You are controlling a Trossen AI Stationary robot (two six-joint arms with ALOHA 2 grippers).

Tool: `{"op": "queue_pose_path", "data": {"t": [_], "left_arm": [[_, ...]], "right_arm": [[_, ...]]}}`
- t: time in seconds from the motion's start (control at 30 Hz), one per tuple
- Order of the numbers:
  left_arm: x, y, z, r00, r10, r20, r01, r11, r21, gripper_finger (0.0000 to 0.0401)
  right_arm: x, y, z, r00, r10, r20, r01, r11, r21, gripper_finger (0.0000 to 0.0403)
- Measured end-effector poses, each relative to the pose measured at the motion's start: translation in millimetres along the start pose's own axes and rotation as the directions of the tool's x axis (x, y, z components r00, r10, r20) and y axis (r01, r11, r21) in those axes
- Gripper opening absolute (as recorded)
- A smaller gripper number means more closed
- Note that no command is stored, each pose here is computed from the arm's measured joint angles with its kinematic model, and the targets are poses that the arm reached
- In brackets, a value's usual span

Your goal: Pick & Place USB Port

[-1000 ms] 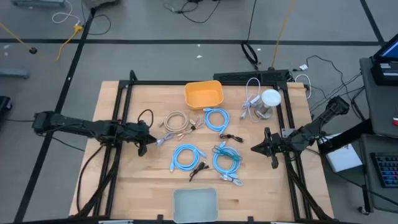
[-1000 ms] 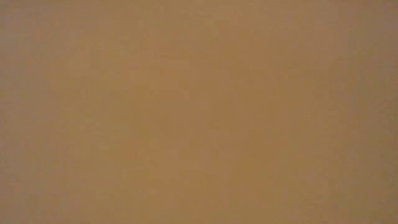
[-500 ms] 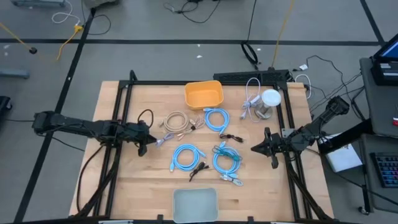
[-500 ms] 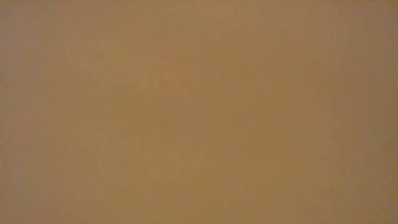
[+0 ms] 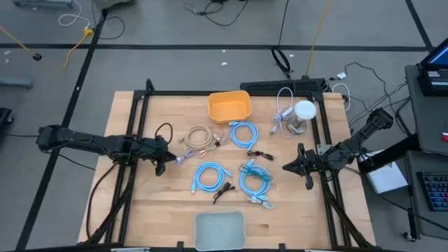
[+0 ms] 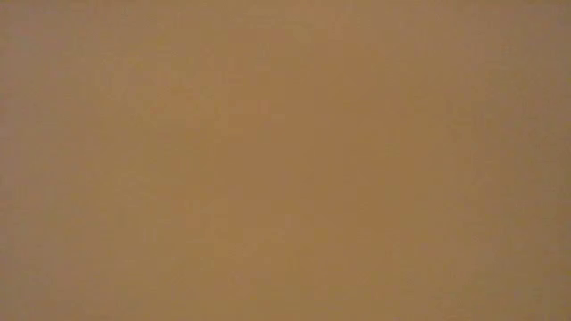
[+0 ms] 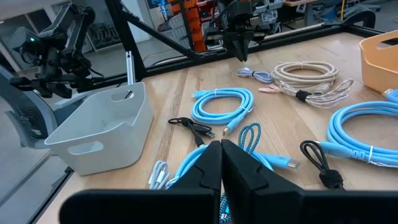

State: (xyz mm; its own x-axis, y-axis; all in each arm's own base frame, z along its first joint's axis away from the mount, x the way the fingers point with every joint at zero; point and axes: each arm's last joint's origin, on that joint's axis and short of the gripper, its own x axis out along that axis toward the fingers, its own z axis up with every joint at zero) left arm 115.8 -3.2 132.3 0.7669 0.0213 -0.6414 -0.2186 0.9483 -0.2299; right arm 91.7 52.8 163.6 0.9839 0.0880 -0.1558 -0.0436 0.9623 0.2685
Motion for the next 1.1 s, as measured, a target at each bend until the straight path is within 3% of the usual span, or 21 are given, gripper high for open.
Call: {"op": "queue_pose_path", "data": {"t": [0.2,0.27,0.37,0.47,0.57,0.8,0.97,1.1], "left_arm": [[0.0,0.0,-0.1,1.000,0.000,0.000,0.000,1.000,0.000,0.0042],[0.0,0.0,-0.1,1.000,0.000,0.000,0.000,1.000,0.000,0.0042],[0.0,0.0,0.0,1.000,0.000,0.000,0.000,1.000,0.000,0.0042],[0.0,0.0,0.1,1.000,0.000,0.000,0.000,1.000,0.000,0.0042],[0.0,0.0,-0.1,1.000,0.000,0.000,0.000,1.000,0.000,0.0042],[0.0,0.0,0.0,1.000,0.000,0.000,0.000,1.000,0.000,0.0042],[0.0,0.0,-0.1,1.000,0.000,0.000,0.000,1.000,0.000,0.0042],[0.0,0.4,0.2,1.000,0.014,0.006,-0.014,1.000,0.011,0.0042]], "right_arm": [[0.1,0.4,1.1,1.000,0.003,0.012,-0.004,1.000,0.011,0.0000],[0.1,2.7,9.9,0.995,0.004,0.099,-0.013,0.996,0.089,0.0000],[-2.4,6.0,27.3,0.966,0.006,0.259,-0.095,0.938,0.333,0.0000],[-5.0,5.1,40.7,0.922,-0.069,0.382,-0.122,0.882,0.455,0.0000],[-9.1,2.7,51.5,0.870,-0.145,0.471,-0.140,0.844,0.518,0.0000],[-17.0,1.6,65.2,0.799,-0.157,0.581,-0.265,0.775,0.574,0.0000],[-23.1,5.0,76.7,0.755,-0.062,0.653,-0.335,0.820,0.464,0.0004],[-26.6,10.0,93.6,0.737,-0.039,0.674,-0.257,0.907,0.334,0.0010]]}}
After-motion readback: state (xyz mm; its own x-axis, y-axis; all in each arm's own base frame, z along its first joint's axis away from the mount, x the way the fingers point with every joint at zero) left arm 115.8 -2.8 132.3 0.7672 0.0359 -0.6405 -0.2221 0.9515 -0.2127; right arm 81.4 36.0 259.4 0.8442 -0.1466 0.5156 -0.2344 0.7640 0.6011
